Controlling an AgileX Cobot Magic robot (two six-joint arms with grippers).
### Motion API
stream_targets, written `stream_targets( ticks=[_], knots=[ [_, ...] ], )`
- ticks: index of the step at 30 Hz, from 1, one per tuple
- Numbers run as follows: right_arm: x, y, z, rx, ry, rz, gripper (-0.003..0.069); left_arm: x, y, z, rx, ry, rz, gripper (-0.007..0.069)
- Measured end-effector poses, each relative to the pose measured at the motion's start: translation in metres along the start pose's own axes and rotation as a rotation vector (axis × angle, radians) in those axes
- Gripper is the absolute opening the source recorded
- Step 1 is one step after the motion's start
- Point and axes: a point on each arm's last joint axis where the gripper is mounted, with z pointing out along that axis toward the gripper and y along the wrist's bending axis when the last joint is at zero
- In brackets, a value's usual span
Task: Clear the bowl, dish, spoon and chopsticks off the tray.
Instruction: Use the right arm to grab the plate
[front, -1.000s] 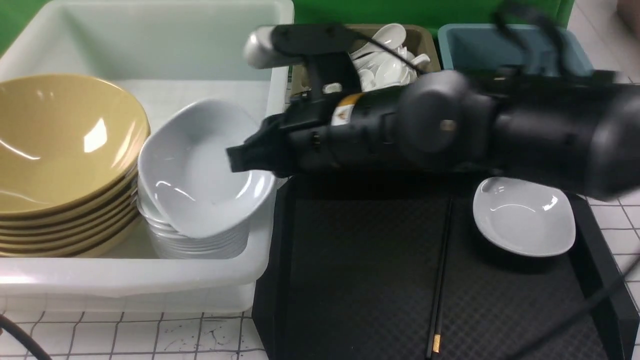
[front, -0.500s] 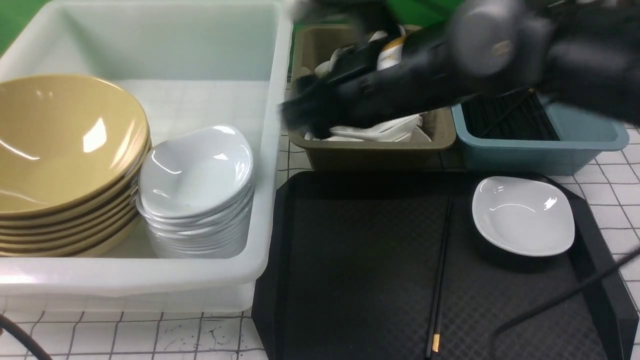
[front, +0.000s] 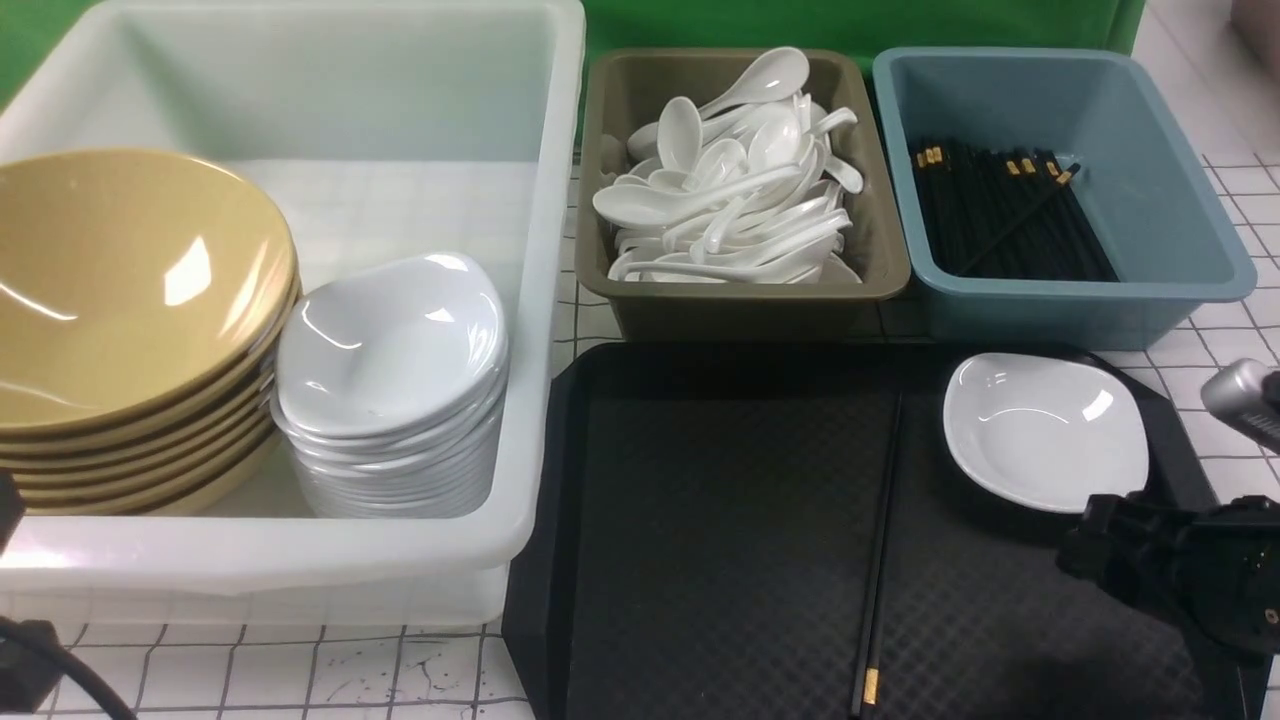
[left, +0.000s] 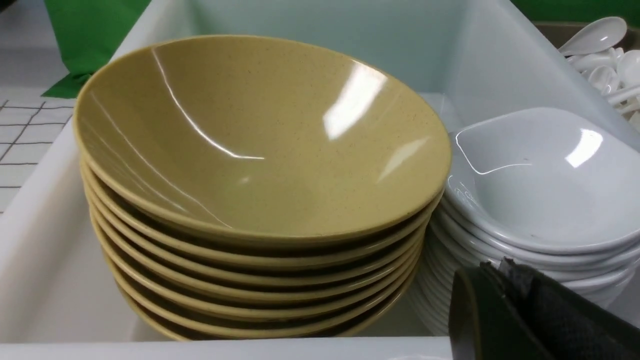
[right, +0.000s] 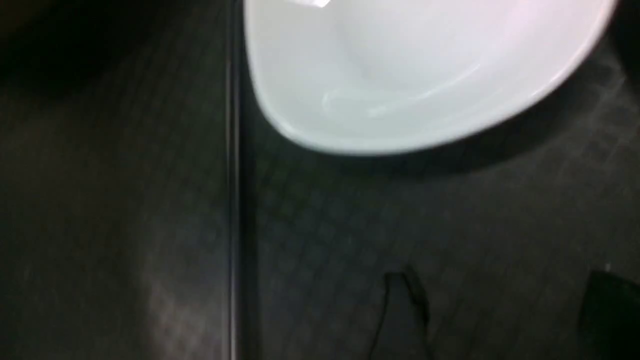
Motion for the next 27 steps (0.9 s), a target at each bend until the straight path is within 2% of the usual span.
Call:
stream_targets(
  ticks=[16,17,20,22,23,24,27],
  knots=[
    [-0.036,0.013,0.069,0.063,-0.073,0.153,0.0468,0.003,-0.001,0.001,0.007,0.006,-0.016,-0.0012],
    [-0.037,0.013,0.070,0.063,-0.077,0.155,0.0452,0.003,-0.001,0.001,0.007,0.007,-0.016,-0.0012],
    [-0.037,0.013,0.072,0.065,-0.079,0.141,0.0347,0.003,-0.001,0.001,0.007,0.007,-0.016,-0.0012],
    [-0.037,0.013,0.072,0.066,-0.079,0.102,0.0237,0.003,-0.001,0.001,0.007,0.007,-0.016,-0.0012],
    [-0.037,0.013,0.072,0.068,-0.080,0.097,0.0226,0.003,-0.001,0.001,0.007,0.007,-0.016,-0.0012],
    [-0.039,0.015,0.068,0.056,-0.090,0.056,0.0157,0.003,-0.001,0.001,0.007,0.007,-0.016,-0.0012],
    [-0.044,0.022,0.054,0.025,-0.108,-0.017,0.0081,0.003,-0.001,0.001,0.007,0.007,-0.016,-0.0012]
  ],
)
